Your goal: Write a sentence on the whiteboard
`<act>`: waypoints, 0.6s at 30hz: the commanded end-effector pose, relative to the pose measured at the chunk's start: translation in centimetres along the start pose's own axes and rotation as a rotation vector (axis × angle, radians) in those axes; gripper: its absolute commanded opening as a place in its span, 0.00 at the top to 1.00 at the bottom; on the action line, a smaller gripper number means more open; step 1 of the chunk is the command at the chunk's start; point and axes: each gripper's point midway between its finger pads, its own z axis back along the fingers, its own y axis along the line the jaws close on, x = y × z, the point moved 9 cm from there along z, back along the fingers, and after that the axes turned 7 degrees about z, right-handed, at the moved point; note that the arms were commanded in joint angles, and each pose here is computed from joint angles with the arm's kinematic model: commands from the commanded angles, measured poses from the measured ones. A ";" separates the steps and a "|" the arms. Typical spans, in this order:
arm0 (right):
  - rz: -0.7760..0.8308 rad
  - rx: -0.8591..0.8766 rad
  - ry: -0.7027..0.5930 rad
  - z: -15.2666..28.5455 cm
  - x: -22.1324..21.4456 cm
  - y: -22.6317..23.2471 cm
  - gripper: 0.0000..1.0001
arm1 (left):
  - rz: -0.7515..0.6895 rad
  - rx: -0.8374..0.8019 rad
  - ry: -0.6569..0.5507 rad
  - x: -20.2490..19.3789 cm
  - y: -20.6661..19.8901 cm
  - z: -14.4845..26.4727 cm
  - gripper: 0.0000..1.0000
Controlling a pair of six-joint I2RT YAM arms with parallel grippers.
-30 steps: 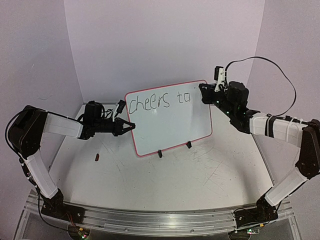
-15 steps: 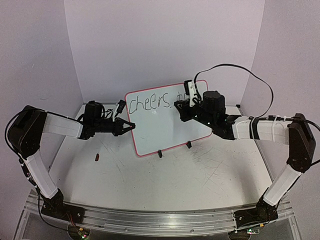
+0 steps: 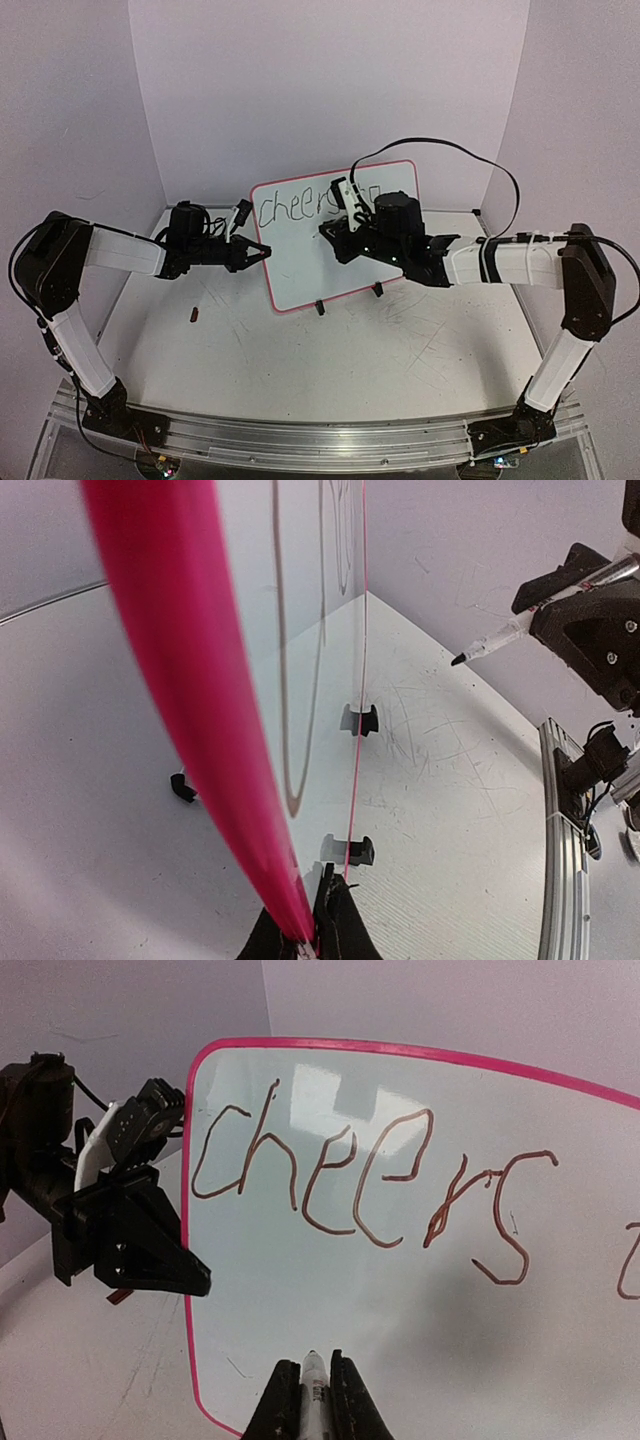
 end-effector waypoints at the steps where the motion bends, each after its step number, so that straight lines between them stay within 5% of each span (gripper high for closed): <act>1: 0.027 -0.015 -0.040 -0.6 1.6 1.4 1.00 | -0.129 0.173 -0.088 2.1 0.7 1.1 1.00; 18: 0.075 -0.007 -0.032 -1.4 1.7 3.2 1.00 | -0.132 0.176 -0.091 2.1 0.1 1.3 1.00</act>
